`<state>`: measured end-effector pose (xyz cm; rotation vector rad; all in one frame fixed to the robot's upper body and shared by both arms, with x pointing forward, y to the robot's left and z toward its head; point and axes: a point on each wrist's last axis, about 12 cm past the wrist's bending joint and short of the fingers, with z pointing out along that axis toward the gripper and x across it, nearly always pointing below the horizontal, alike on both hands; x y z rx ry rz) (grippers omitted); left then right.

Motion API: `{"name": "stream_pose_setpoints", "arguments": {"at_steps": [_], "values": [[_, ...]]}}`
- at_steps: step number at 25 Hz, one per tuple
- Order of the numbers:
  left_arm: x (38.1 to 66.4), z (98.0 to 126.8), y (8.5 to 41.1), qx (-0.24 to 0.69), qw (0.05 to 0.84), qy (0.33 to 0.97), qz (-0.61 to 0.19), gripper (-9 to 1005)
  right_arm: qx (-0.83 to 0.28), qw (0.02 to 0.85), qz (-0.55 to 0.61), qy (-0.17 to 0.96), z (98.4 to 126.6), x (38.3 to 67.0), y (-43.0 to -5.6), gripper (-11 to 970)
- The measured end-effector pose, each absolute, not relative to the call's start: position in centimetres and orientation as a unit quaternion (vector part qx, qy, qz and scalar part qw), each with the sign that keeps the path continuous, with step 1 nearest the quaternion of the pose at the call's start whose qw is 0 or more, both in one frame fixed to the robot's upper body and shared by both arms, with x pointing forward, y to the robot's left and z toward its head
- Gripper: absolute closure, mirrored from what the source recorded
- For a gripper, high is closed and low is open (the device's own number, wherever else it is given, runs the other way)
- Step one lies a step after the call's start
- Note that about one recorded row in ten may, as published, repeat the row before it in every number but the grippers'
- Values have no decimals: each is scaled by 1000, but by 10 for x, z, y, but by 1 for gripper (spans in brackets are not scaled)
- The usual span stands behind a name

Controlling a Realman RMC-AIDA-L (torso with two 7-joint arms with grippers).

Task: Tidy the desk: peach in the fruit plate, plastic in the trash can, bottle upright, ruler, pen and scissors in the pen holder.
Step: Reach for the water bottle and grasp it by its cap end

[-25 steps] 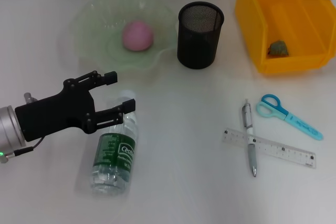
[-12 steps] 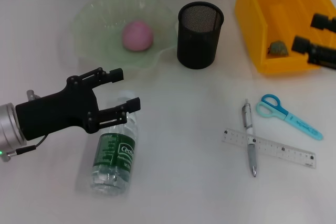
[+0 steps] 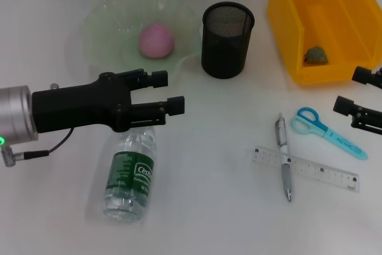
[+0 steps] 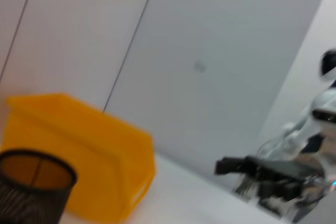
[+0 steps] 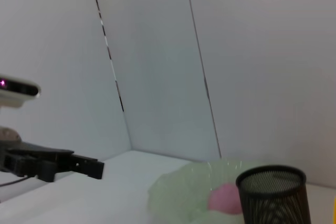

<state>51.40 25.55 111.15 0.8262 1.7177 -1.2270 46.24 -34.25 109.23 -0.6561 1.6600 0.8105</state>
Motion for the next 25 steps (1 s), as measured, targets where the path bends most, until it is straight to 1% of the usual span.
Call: {"name": "stream_pose_setpoints", "arguments": {"at_steps": [2,3,5,7,8,9,13,15,16,18,25], "values": [[515,1119,246,330,404,719,-459,196,-277,551,343,708,1089,462,-343,117],[514,1124,235,332,391,746,-424,196,-275,548,344,711,1087,461,-343,117],[514,1125,232,332,388,756,-410,196,-275,547,345,711,1087,461,-343,117],[513,1135,220,330,376,791,-352,197,-275,547,345,712,1086,461,-343,116],[514,1141,215,313,366,822,-305,197,-275,547,346,711,1086,461,-342,116],[515,1144,211,301,358,836,-288,197,-275,547,347,711,1086,462,-342,116],[519,1147,200,272,336,871,-233,198,-276,544,349,711,1085,463,-340,116],[524,1144,194,268,321,888,-190,198,-277,543,349,712,1085,463,-340,116],[524,1144,194,268,321,888,-190,198,-277,542,349,712,1085,463,-340,116],[529,1140,186,259,301,904,-158,198,-277,542,349,713,1085,463,-340,116],[539,1132,181,257,283,912,-152,199,-276,542,348,714,1084,463,-340,116]]}}
